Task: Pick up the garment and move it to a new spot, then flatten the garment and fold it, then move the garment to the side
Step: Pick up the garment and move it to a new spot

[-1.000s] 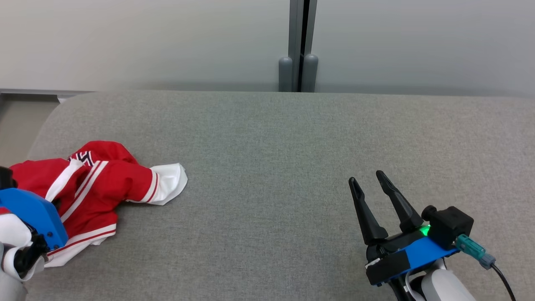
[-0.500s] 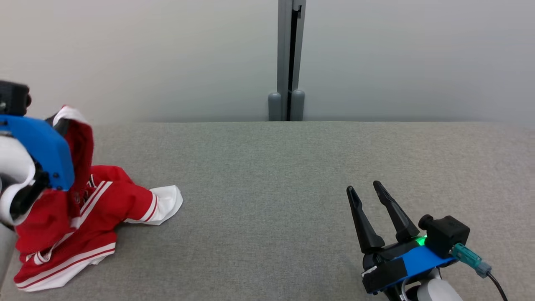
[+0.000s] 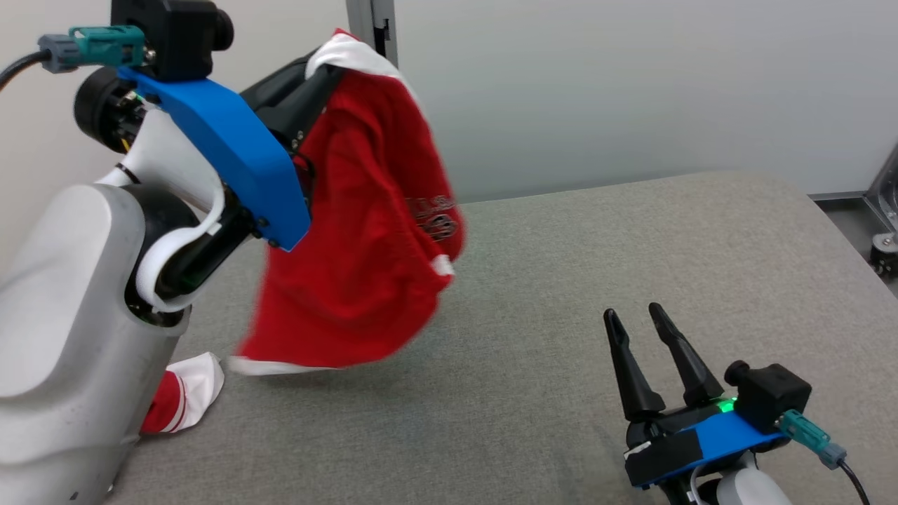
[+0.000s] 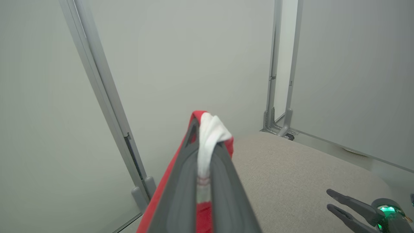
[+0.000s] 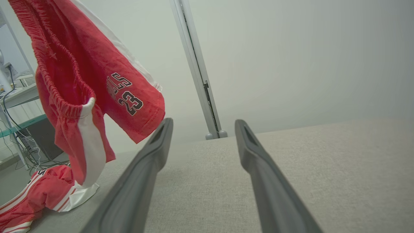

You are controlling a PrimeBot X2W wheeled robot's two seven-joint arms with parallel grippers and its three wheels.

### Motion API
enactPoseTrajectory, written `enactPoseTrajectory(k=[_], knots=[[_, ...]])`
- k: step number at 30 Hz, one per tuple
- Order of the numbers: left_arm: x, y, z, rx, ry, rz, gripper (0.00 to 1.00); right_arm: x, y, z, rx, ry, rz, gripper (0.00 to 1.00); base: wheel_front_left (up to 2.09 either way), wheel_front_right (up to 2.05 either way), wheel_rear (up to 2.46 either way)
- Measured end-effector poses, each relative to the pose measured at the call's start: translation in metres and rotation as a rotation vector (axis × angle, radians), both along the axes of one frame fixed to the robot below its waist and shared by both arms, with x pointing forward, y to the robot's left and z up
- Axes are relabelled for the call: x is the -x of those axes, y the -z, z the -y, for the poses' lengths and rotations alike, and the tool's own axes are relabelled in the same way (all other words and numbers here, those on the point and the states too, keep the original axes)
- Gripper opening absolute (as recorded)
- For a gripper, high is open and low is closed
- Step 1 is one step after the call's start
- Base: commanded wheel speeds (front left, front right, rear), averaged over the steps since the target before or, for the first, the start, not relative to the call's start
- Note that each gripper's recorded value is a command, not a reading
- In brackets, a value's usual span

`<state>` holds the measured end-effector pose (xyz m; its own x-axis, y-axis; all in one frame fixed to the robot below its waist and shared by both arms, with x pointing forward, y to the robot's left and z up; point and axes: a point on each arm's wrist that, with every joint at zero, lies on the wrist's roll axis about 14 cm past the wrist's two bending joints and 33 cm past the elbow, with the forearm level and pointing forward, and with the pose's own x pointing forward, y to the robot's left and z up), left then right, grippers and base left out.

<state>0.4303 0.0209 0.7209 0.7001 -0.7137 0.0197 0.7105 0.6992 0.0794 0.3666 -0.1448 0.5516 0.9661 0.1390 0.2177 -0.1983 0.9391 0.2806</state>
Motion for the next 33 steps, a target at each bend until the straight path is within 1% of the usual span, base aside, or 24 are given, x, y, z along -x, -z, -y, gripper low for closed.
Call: enactPoseTrajectory(k=[3, 5, 7, 9, 11, 14, 17, 18, 19, 20, 23, 26, 31, 33], knots=[[0.005, 0.004, 0.02, 0.049, 0.064, -0.032, 0.0, 0.004, 0.001, 0.02, 0.001, 0.056, -0.003, 1.0, 0.0, 0.0, 0.0], [0.004, 0.029, 0.02, 0.041, 0.067, -0.097, 0.0, 0.006, 0.003, 0.031, 0.004, 0.083, -0.007, 1.0, 0.0, 0.0, 0.0], [0.002, 0.068, 0.014, 0.03, 0.049, -0.193, 0.0, 0.007, 0.007, 0.039, 0.012, 0.105, -0.018, 1.0, 0.0, 0.0, 0.0], [0.007, 0.122, 0.004, -0.007, 0.024, -0.324, 0.0, 0.007, 0.011, 0.043, 0.018, 0.115, -0.031, 1.0, 0.0, 0.0, 0.0], [0.017, 0.179, -0.011, -0.051, -0.017, -0.453, 0.0, 0.007, 0.014, 0.045, 0.023, 0.118, -0.039, 1.0, 0.0, 0.0, 0.0], [0.037, 0.25, -0.04, -0.152, -0.083, -0.605, 0.0, 0.005, 0.017, 0.049, 0.03, 0.124, -0.049, 1.0, 0.0, 0.0, 0.0], [0.048, 0.289, -0.064, -0.136, -0.165, -0.721, 0.0, 0.003, 0.019, 0.044, 0.038, 0.106, -0.056, 1.0, 0.0, 0.0, 0.0], [0.048, 0.296, -0.071, -0.136, -0.19, -0.731, 0.4, 0.002, 0.02, 0.04, 0.04, 0.094, -0.058, 1.0, 0.0, 0.0, 0.0], [0.05, 0.3, -0.075, -0.136, -0.203, -0.733, 0.87, 0.001, 0.02, 0.038, 0.041, 0.088, -0.058, 1.0, 0.0, 0.0, 0.0], [0.052, 0.304, -0.078, -0.127, -0.215, -0.743, 1.0, 0.0, 0.019, 0.037, 0.042, 0.082, -0.056, 1.0, 0.0, 0.0, 0.0], [0.055, 0.307, -0.085, -0.125, -0.237, -0.726, 1.0, -0.001, 0.017, 0.027, 0.049, 0.051, -0.05, 1.0, 0.0, 0.0, 0.0], [0.05, 0.295, -0.094, -0.123, -0.251, -0.655, 1.0, -0.002, 0.016, 0.02, 0.05, 0.029, -0.044, 1.0, 0.0, 0.0, 0.0], [0.037, 0.249, -0.104, -0.04, -0.27, -0.475, 1.0, -0.001, 0.009, 0.008, 0.072, -0.01, -0.02, 1.0, 0.0, 0.0, 0.0], [0.031, 0.228, -0.111, -0.012, -0.303, -0.382, 1.0, -0.001, 0.005, 0.003, 0.074, -0.024, -0.007, 1.0, 0.0, 0.0, 0.0]])
